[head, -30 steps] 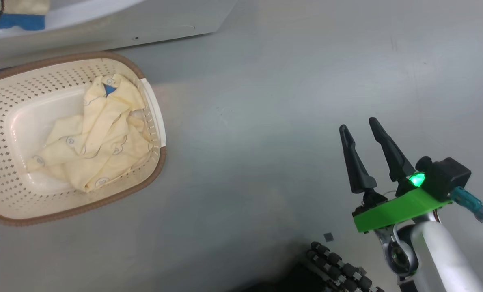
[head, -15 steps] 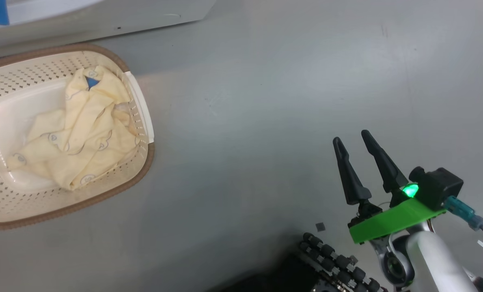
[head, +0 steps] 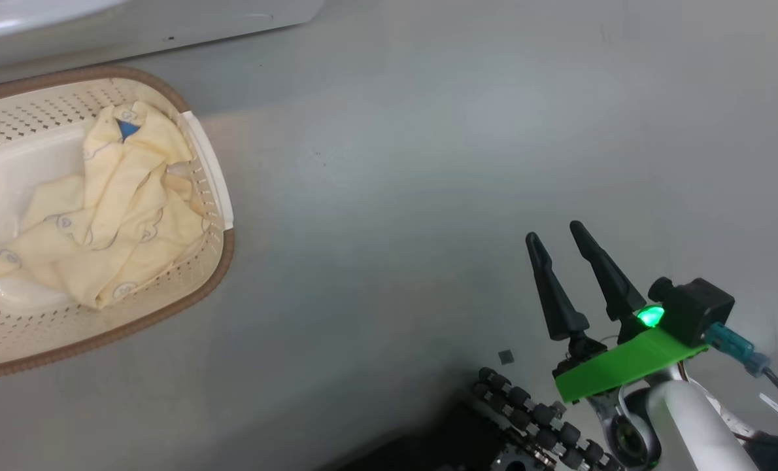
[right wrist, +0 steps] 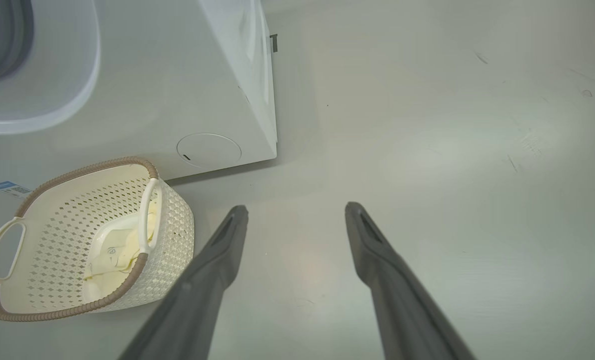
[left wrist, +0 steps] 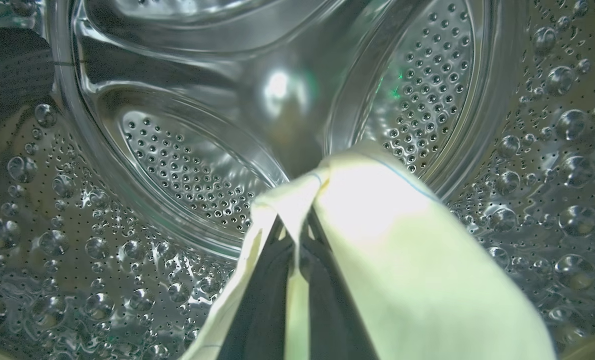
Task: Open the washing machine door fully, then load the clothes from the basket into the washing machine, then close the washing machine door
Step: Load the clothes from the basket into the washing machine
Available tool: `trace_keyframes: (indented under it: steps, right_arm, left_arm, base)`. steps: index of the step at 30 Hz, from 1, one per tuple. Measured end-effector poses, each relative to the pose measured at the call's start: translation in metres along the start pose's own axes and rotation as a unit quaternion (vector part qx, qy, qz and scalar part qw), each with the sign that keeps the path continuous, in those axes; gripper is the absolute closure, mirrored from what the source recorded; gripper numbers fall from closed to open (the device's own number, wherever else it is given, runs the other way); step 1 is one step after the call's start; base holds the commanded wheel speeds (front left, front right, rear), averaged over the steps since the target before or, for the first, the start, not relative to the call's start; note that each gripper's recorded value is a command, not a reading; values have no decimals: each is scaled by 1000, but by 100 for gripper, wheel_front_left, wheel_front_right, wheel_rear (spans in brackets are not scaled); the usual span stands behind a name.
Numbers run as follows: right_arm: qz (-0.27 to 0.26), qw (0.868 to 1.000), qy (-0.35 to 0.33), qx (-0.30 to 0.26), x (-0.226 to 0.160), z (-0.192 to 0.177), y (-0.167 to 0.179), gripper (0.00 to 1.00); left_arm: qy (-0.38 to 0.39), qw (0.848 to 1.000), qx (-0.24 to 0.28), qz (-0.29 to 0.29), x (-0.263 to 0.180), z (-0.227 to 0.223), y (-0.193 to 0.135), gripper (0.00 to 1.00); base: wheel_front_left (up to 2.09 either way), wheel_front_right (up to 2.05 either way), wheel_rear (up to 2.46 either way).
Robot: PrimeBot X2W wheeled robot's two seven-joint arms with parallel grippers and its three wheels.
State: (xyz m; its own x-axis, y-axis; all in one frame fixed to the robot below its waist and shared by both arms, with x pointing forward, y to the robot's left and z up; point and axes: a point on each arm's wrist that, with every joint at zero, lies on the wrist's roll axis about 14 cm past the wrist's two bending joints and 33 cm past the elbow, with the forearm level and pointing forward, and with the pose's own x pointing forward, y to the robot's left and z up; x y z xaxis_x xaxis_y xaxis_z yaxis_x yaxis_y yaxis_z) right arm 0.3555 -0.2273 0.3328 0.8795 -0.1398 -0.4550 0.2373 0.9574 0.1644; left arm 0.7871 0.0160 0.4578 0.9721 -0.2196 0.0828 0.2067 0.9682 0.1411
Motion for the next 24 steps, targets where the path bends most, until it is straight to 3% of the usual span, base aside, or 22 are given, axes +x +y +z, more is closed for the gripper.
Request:
trace_keyframes:
  steps: [14, 24]
  right_arm:
    - [3, 1000, 11, 7, 9, -8, 2, 0]
    - [12, 1000, 2, 12, 11, -3, 8, 0]
  left_arm:
    - [-147, 987, -34, 58, 7, 75, 24, 100]
    - [-10, 999, -13, 38, -4, -7, 14, 100]
  base:
    - [0, 0, 0]
    - [0, 0, 0]
